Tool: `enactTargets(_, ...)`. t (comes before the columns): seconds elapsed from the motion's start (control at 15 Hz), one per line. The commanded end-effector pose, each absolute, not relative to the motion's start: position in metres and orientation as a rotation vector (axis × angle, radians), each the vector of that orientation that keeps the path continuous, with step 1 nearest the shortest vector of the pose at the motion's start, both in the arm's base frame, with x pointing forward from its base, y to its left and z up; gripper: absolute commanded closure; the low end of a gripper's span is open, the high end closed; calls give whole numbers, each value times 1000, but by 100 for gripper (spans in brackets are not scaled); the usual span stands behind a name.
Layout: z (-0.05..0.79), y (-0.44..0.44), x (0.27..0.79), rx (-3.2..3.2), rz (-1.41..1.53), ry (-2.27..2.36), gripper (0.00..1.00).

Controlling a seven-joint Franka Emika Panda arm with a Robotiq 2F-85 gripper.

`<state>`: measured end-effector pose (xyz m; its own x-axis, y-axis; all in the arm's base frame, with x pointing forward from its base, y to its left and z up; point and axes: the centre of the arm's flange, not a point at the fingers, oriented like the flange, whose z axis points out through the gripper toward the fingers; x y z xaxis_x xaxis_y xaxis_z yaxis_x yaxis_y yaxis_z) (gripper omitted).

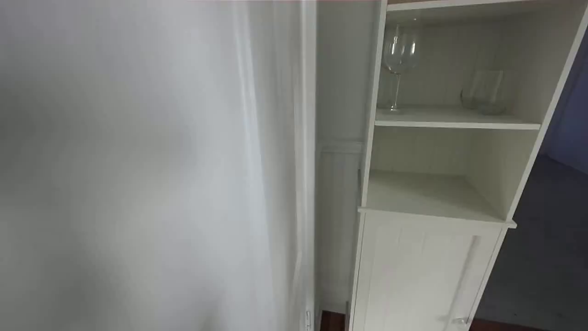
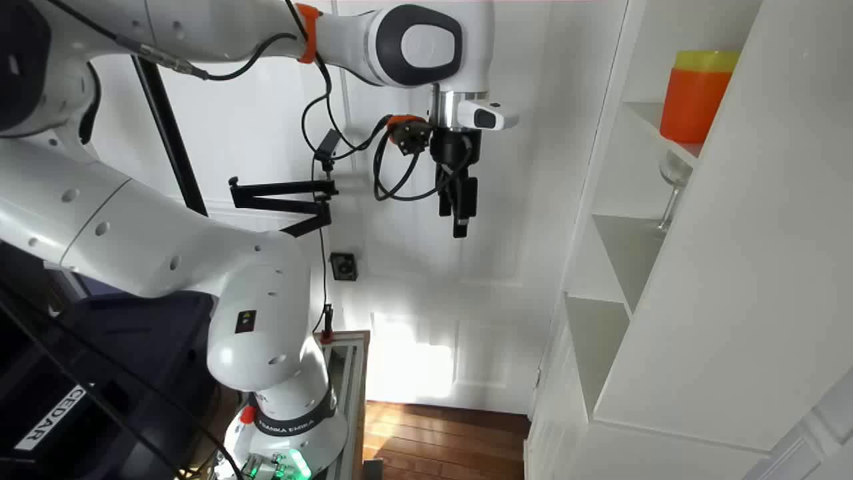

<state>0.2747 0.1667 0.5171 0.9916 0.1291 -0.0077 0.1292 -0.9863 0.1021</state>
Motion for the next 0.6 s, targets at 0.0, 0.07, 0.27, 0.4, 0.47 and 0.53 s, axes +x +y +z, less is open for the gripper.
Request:
enactTargets(0.0, 518, 167, 275, 3033, 0, 197, 0)
enactTargets(0.07, 518, 167, 275, 3033, 0, 197, 0)
enactTargets(0.27, 518, 167, 275, 3033, 1, 197, 0)
enactTargets(0.4, 538, 163, 281, 3018, 102, 198, 0)
enactTargets(0.47, 547, 161, 284, 3004, 157, 197, 0)
enactTargets(0.53, 561, 158, 288, 2989, 235, 195, 0)
